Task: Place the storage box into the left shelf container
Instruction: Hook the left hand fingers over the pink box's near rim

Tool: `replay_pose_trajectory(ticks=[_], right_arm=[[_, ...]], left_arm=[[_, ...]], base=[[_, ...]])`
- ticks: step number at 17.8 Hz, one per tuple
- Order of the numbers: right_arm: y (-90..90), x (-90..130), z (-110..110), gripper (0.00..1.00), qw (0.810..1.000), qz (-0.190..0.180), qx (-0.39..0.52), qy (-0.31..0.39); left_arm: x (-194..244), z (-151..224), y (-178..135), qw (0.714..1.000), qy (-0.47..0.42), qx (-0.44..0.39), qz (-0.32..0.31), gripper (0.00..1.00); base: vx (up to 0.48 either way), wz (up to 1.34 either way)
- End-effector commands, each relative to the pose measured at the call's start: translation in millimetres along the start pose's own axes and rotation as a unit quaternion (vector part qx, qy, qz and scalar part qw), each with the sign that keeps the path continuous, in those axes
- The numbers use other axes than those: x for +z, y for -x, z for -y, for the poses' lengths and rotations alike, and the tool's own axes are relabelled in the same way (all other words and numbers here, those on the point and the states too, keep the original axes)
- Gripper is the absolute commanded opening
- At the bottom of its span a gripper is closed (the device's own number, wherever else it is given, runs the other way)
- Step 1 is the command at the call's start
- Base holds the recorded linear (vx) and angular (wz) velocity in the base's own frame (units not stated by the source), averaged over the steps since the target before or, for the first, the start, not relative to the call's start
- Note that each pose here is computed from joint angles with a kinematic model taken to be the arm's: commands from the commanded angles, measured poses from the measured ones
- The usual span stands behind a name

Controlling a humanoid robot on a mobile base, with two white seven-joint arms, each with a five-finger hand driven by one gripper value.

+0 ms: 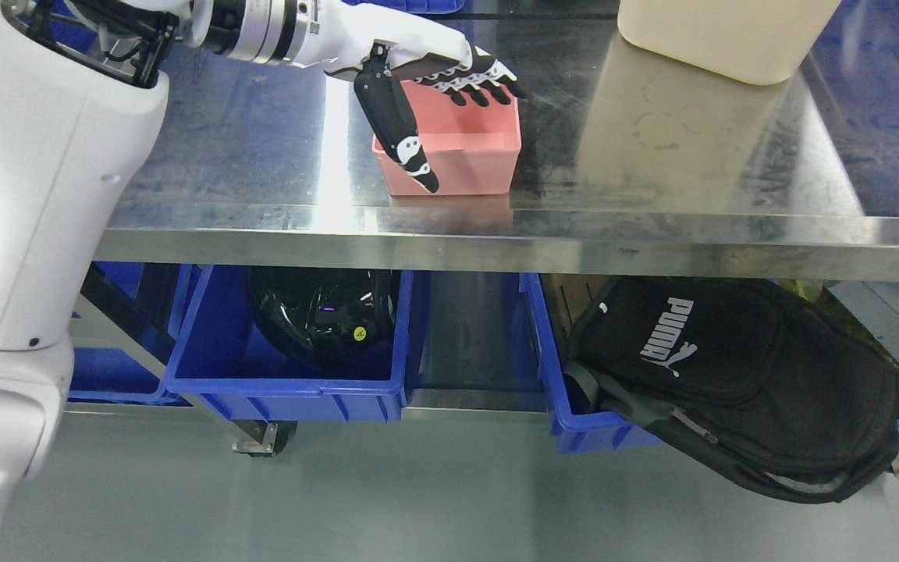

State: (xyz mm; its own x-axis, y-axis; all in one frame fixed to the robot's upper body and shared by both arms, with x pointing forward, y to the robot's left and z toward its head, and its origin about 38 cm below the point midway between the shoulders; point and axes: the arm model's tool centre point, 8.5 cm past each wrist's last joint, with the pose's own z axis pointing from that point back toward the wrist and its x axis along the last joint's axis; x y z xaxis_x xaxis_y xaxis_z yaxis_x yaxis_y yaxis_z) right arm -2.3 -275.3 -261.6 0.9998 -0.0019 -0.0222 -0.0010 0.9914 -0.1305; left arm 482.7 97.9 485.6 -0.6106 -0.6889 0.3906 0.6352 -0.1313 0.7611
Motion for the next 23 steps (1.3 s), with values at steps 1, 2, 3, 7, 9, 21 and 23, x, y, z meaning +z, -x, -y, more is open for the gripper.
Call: replay_pose_trajectory(ticks=[1,2,3,7,9,21,23], right_arm=[[-0.2,-1,11,1.0,1.0,0.004,-0.002,0.008],[-0.2,-1,11,1.0,1.0,0.004,-0.002,0.008],[-0.2,-1,11,1.0,1.0,0.004,-0.002,0.008],[-0.2,-1,11,1.0,1.0,0.004,-0.002,0.008],[-0.2,-1,11,1.0,1.0,0.004,-0.002,0.008],[-0.2,-1,11,1.0,1.0,0.004,-0.002,0.008],[-0.2,-1,11,1.0,1.0,0.004,-0.002,0.008]], left_arm=[[-13,14,56,0.993,0.018,0.018,-0.111,0.94],[-27,12,49,0.994,0.014,0.02,-0.104,0.94],[-44,9,37,0.996,0.007,0.023,-0.085,0.94],[-81,4,21,0.999,-0.022,-0.004,-0.049,0.95],[-92,9,26,0.998,-0.018,-0.01,-0.055,0.95],[-121,36,64,0.995,0.014,-0.007,-0.094,0.72],[-109,28,69,0.998,-0.008,-0.005,-0.069,0.46]], base=[[0.0,0.0],[0.0,0.0],[0.0,0.0],[0.0,0.0],[0.0,0.0],[0.0,0.0],[0.0,0.0]])
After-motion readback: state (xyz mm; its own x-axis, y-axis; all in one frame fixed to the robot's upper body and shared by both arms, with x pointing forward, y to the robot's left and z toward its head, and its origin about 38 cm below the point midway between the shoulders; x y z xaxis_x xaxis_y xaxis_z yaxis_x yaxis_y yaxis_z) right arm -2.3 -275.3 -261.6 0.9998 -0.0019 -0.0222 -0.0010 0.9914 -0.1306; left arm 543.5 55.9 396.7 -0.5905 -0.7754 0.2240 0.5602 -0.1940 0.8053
